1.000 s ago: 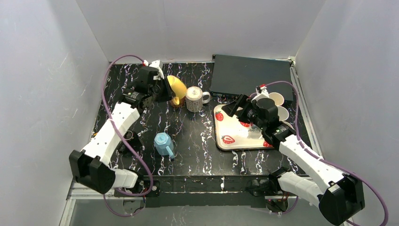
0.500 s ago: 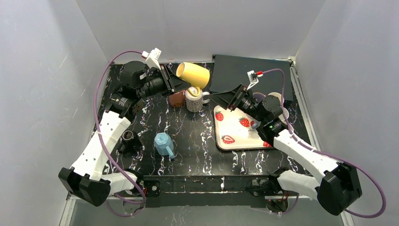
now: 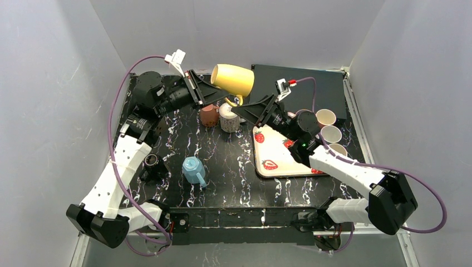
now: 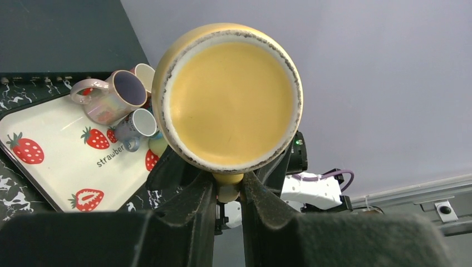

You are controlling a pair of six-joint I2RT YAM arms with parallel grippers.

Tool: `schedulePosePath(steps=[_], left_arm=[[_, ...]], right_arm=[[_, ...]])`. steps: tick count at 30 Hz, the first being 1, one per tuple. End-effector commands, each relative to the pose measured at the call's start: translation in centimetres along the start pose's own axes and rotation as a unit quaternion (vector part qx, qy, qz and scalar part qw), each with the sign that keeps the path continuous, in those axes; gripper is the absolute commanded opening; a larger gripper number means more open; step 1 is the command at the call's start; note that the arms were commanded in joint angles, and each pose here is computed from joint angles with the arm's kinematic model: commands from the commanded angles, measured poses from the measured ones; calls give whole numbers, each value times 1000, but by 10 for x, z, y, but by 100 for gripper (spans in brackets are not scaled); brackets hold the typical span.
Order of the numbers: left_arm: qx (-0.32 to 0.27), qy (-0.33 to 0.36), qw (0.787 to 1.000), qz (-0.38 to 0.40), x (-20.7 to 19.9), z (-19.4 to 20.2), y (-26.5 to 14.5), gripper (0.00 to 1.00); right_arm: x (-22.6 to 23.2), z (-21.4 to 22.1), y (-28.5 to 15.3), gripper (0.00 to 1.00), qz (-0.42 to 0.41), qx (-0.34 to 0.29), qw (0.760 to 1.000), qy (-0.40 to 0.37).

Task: Turn the mug right side up
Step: Turn over the cup at the center of the board.

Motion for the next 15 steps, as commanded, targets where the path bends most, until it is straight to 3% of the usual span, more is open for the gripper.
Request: schedulePosePath(steps=[1,4,8,15], left_arm=[[-3,53,995,80,-38,7,-24,0],[-1,56,995,86,-39,9,-27,0],[4,61,994,93,-42,10,-28,0],[1,66,993,94,-41,11,-30,0]], right_arm=[[35,-28,8,87,-85,-72,994,-6],[36,-31,9,84,-81,-82,993,12],[34,-34,19,67,-67,-78,993,54],[38,-34,28,45,-119,-86,984,96]])
Point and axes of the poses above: each gripper's point midway between its finger pads, its own y axis out along the fingers, its own x axis along the line the jaws close on, z = x × y, the point moved 10 cm from there along -y, back along the fingers, and after that the axes turned 11 degrees about -y, right-handed, at the moved point
